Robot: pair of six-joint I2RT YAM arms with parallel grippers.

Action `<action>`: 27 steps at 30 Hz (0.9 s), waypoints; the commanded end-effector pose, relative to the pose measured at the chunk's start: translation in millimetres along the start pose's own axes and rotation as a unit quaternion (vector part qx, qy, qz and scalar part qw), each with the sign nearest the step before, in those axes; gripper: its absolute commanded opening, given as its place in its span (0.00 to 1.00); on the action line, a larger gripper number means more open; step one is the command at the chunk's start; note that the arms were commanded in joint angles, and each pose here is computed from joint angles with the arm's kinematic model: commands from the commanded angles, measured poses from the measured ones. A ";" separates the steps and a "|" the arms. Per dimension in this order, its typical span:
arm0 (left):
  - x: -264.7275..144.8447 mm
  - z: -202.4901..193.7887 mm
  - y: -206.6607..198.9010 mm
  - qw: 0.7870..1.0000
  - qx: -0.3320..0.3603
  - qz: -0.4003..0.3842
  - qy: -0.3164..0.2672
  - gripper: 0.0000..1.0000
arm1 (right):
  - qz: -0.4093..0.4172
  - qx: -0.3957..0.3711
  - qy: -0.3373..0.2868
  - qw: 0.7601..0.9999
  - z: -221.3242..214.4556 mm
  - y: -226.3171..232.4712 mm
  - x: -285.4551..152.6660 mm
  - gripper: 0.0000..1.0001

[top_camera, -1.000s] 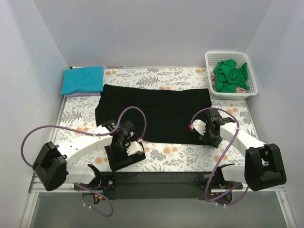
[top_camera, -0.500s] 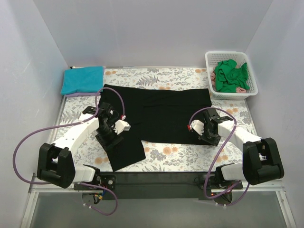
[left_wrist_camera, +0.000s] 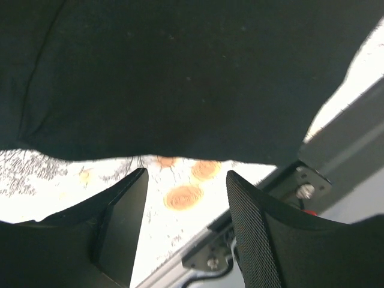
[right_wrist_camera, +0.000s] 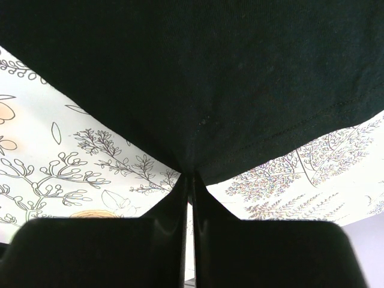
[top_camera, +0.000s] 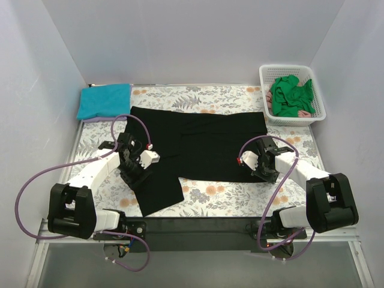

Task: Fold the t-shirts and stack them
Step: Fold the tshirt

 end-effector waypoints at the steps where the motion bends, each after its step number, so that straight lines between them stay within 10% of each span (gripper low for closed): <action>1: 10.5 3.8 13.0 0.998 0.019 0.054 -0.034 0.53 | 0.012 0.006 -0.006 1.000 4.8 -0.4 2.8 0.01; 27: 43.8 -16.6 20.3 0.992 0.072 0.102 -0.022 0.37 | 0.024 0.004 0.004 1.000 8.1 -2.5 4.3 0.01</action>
Point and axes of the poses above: each gripper's point midway between its finger pads, its own x axis out along the fingers, its own y axis along the line the jaws close on, z = x × y, the point moved 8 cm from there along -x, back along the fingers, and after that the axes turned 10 degrees about x, right-handed, at the moved point
